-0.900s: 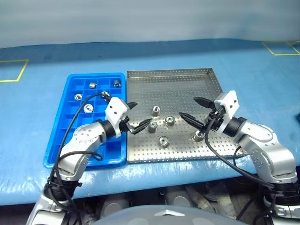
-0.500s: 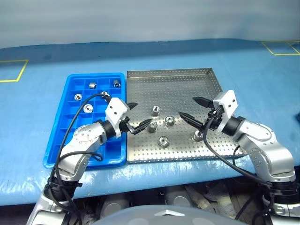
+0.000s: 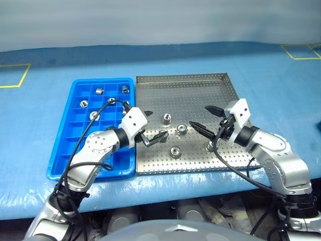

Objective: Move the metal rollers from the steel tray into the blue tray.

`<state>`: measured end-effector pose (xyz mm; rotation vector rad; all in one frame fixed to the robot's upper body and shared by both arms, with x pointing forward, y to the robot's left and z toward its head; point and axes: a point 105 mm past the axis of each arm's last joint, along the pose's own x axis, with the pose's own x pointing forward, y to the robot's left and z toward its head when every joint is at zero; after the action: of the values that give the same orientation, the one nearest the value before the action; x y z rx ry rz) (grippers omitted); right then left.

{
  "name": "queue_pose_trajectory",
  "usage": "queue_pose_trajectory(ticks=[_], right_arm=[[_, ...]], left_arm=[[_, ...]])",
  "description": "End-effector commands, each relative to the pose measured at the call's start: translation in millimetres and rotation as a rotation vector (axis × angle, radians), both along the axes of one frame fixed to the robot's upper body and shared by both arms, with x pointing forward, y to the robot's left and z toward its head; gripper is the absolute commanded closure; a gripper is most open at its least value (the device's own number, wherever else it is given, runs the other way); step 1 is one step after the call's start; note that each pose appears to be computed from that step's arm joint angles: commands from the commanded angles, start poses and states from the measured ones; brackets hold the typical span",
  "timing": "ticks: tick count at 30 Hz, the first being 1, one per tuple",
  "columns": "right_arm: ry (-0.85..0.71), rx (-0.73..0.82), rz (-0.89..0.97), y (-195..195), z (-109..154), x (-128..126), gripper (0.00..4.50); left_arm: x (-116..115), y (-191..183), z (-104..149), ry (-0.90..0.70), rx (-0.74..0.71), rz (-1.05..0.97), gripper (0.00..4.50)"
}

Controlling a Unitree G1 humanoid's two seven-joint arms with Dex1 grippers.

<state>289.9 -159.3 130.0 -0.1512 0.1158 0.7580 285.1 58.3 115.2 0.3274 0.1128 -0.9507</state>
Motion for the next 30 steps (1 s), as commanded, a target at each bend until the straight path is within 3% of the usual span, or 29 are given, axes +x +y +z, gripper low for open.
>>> queue_pose_trajectory(ticks=[1,10,29,30], right_arm=[[-0.047,0.001,-0.002,0.6,8.4,-2.4,0.02],[-0.055,-0.001,-0.022,-2.8,8.7,-3.8,0.02],[-0.082,0.001,-0.052,-3.5,8.3,0.3,0.02],[-0.084,0.002,-0.054,-3.3,8.5,0.7,0.00]], left_arm=[[5.1,-7.9,-0.6,-0.003,0.026,-0.001,0.00],[23.0,-17.7,-16.7,0.047,0.109,0.025,0.00],[31.4,-8.2,-38.9,0.057,0.337,0.029,0.00],[31.7,-8.3,-39.3,0.059,0.338,0.027,0.19]])
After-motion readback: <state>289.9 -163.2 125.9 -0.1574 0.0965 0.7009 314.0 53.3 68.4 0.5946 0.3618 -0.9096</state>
